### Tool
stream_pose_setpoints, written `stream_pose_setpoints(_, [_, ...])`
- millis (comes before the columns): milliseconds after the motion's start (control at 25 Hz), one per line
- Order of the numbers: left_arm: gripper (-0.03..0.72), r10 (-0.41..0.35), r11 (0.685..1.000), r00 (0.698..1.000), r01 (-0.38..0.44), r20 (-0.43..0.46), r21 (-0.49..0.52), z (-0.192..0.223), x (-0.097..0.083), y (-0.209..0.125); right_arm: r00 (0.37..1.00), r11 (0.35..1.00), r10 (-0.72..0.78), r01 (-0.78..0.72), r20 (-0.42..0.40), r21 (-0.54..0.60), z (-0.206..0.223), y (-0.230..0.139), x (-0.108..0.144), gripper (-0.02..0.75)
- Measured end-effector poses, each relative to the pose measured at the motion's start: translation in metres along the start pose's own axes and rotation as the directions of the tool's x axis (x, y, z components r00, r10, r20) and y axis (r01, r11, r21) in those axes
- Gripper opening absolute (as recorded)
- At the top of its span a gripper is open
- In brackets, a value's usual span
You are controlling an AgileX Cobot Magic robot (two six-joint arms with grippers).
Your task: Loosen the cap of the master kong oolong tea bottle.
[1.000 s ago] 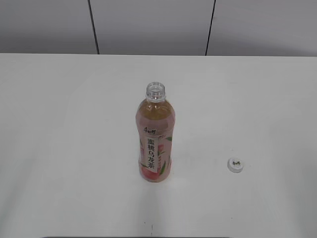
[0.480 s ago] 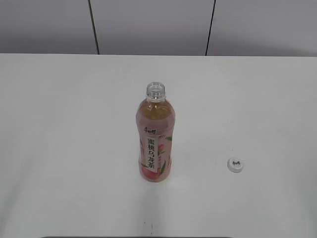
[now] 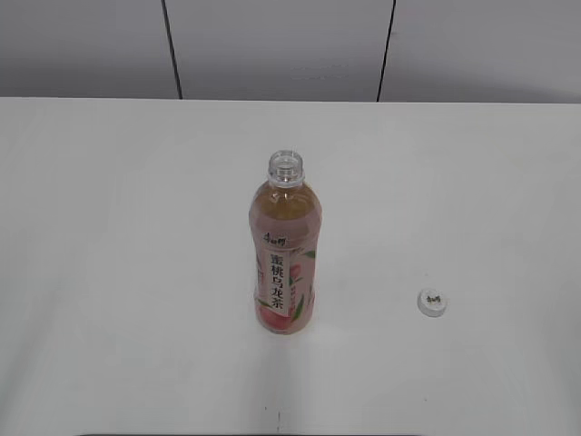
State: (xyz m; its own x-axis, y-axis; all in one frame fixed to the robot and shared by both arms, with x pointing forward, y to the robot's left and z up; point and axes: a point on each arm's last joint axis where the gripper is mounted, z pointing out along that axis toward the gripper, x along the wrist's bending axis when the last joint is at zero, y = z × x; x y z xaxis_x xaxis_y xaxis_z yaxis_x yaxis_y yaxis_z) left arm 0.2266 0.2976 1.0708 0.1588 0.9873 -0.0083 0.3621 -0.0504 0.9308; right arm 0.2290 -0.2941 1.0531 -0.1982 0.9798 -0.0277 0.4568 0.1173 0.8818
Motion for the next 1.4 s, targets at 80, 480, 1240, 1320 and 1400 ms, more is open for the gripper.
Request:
stream_pose_setpoints(80, [0.52, 0.0, 1.0, 1.0, 0.0, 0.0, 0.0, 0.0, 0.0, 0.0, 1.0, 1.0, 0.0, 0.0, 0.0, 0.0, 0.0, 0.0, 0.0, 0.503])
stream_pose_setpoints(480, [0.52, 0.0, 1.0, 1.0, 0.0, -0.001, 0.0, 0.0, 0.0, 0.0, 1.0, 1.0, -0.004, 0.004, 0.007, 0.001, 0.0, -0.0001, -0.0006, 0.503])
stream_pose_setpoints(1240, [0.504, 0.0, 1.0, 1.0, 0.0, -0.001, 0.0, 0.0, 0.0, 0.0, 0.988, 0.999, 0.033, -0.035, 0.149, 0.007, 0.0004, -0.0001, -0.0033, 0.502])
stream_pose_setpoints(1320, [0.503, 0.0, 1.0, 1.0, 0.0, -0.001, 0.0, 0.0, 0.0, 0.0, 0.988, 0.999, 0.033, -0.035, 0.149, 0.007, 0.0004, -0.0001, -0.0033, 0.502])
stream_pose_setpoints(1400, [0.5, 0.0, 1.0, 1.0, 0.0, -0.001, 0.0, 0.0, 0.0, 0.0, 0.988, 0.999, 0.033, -0.035, 0.149, 0.007, 0.0004, -0.0001, -0.0033, 0.502])
